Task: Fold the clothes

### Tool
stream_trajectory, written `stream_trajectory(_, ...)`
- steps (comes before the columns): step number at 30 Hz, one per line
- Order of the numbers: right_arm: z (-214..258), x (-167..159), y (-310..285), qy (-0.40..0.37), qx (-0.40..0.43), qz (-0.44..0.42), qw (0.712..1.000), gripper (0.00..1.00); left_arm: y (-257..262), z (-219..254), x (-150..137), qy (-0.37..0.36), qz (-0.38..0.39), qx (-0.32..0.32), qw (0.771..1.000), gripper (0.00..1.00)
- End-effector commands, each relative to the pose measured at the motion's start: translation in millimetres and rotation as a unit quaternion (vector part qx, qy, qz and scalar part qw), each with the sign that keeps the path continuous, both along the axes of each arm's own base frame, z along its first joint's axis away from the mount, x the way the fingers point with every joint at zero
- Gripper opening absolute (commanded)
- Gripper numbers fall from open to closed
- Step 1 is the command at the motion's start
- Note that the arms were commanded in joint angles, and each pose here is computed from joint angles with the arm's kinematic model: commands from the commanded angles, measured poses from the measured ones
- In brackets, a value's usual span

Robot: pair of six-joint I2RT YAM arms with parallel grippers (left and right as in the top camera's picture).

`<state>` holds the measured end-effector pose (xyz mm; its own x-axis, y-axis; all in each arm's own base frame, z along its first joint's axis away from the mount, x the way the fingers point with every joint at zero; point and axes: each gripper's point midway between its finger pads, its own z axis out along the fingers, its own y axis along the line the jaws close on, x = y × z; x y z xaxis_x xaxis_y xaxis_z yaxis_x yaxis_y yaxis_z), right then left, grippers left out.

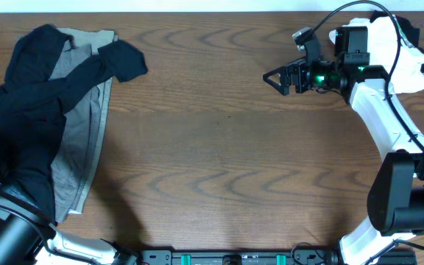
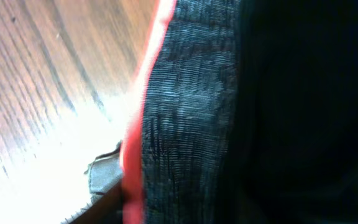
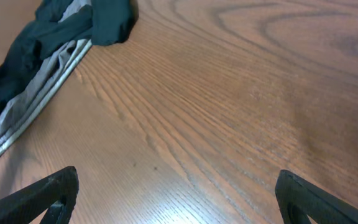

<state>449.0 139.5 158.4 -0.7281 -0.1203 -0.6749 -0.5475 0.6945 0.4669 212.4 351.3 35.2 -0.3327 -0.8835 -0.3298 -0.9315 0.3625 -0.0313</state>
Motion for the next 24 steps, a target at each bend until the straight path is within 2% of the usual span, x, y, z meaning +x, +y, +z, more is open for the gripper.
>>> stream_trajectory(1,1.1,3.8,1.3,0.0,-0.004,-0.003,1.0,0.99,4.9,1.8,-1.0,0.001,0.015,0.005,1.0,0.13)
stream_trajectory(2,0.7,4.1,0.7,0.0,-0.006,-0.005,1.0,0.99,4.8,2.0,-0.7,-0.004,0.029,0.003,1.0,0.06)
stream_trajectory(6,-1.0,3.1,-0.3,0.004,-0.009,-0.007,1.0,0.99,2.6,12.2,14.4,-0.041,0.027,0.002,0.999,0.06)
stream_trajectory(11,-3.4,2.4,-1.9,0.009,-0.014,-0.01,1.0,0.99,-3.2,59.2,53.1,-0.107,-0.008,0.04,0.993,0.06)
stream_trajectory(15,-3.5,3.3,-4.8,0.018,-0.009,-0.021,1.0,0.91,-20.5,115.6,86.5,-0.17,-0.035,0.082,0.981,0.06)
stream_trajectory(19,-3.0,6.8,-14.5,0.027,-0.002,-0.041,0.999,0.88,-64.8,180.8,126.7,-0.263,-0.116,0.106,0.952,0.06)
stream_trajectory(24,7.8,13.1,-31.4,0.014,0.007,-0.062,0.998,0.85,-147.2,254.2,164.9,-0.357,-0.231,0.123,0.896,0.06)
